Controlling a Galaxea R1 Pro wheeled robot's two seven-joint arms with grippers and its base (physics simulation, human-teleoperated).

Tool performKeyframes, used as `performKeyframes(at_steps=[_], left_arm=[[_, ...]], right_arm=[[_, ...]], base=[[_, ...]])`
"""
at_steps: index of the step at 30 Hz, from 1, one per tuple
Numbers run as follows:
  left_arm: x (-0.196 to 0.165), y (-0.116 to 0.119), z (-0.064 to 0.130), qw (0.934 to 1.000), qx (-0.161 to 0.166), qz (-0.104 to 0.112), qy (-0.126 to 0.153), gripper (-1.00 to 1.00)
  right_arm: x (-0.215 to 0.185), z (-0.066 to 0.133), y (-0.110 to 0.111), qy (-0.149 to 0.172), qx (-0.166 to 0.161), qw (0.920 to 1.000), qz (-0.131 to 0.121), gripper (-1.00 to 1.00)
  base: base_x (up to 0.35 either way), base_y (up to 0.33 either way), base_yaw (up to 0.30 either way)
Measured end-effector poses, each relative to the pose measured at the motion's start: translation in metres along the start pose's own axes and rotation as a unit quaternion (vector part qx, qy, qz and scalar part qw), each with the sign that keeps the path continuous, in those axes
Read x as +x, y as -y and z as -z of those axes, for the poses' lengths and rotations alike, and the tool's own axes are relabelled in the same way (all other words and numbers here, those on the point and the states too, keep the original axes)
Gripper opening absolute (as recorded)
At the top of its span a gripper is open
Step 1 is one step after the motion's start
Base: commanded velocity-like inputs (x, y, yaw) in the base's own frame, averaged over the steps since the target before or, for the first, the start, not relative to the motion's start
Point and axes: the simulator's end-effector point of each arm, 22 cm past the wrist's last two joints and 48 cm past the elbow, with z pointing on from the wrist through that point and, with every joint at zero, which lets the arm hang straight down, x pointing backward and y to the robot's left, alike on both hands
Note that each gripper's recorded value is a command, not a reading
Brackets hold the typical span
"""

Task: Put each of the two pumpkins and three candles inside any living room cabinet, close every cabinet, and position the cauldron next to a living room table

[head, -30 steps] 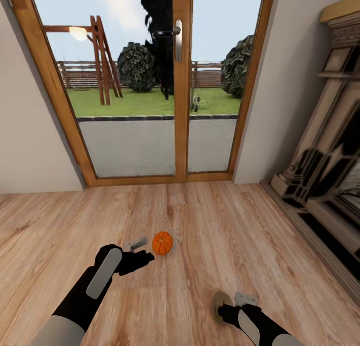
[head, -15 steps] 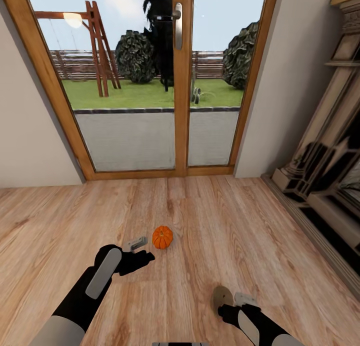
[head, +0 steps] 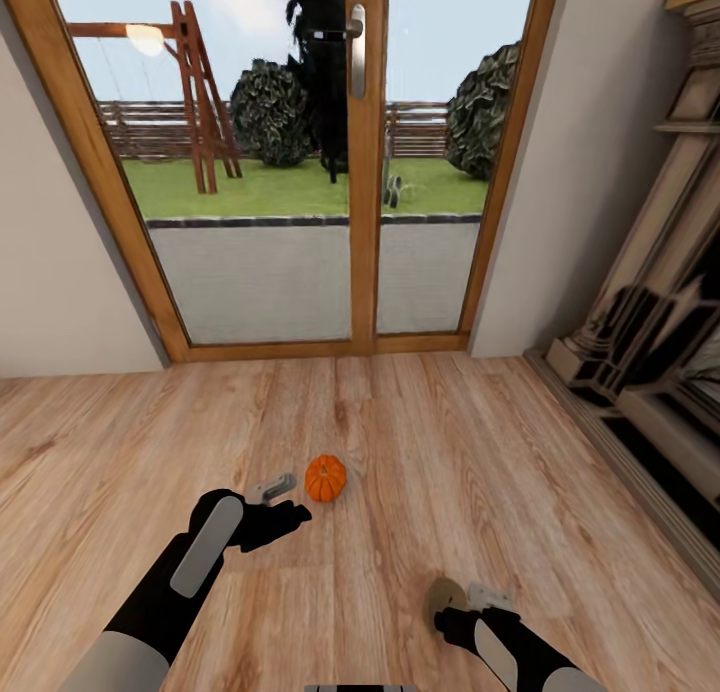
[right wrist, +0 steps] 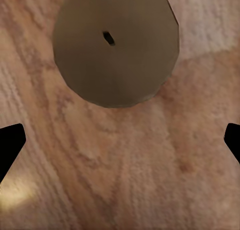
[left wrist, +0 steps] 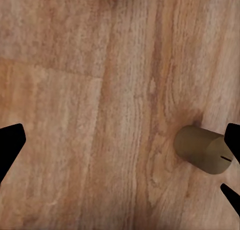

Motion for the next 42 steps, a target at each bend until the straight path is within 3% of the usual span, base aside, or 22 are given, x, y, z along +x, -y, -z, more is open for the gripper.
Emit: performKeyframes(at_steps=[31, 42], left_arm=[[0.0008, 0.0013, -0.0001, 1.0, 0.001, -0.001, -0.001, 1.0], [-0.0002, 0.0019, 0.0007, 0.9999, 0.008, 0.009, -0.002, 1.0]], right_arm=[[0.0004, 0.0001, -0.0008, 0.0, 0.0, 1.0, 0.0, 1.0], [0.0004, -0.0001, -0.0001, 0.0, 0.0, 1.0, 0.0, 1.0]], base=[[0.15, 0.0, 0.0], [0.041, 0.0, 0.0]])
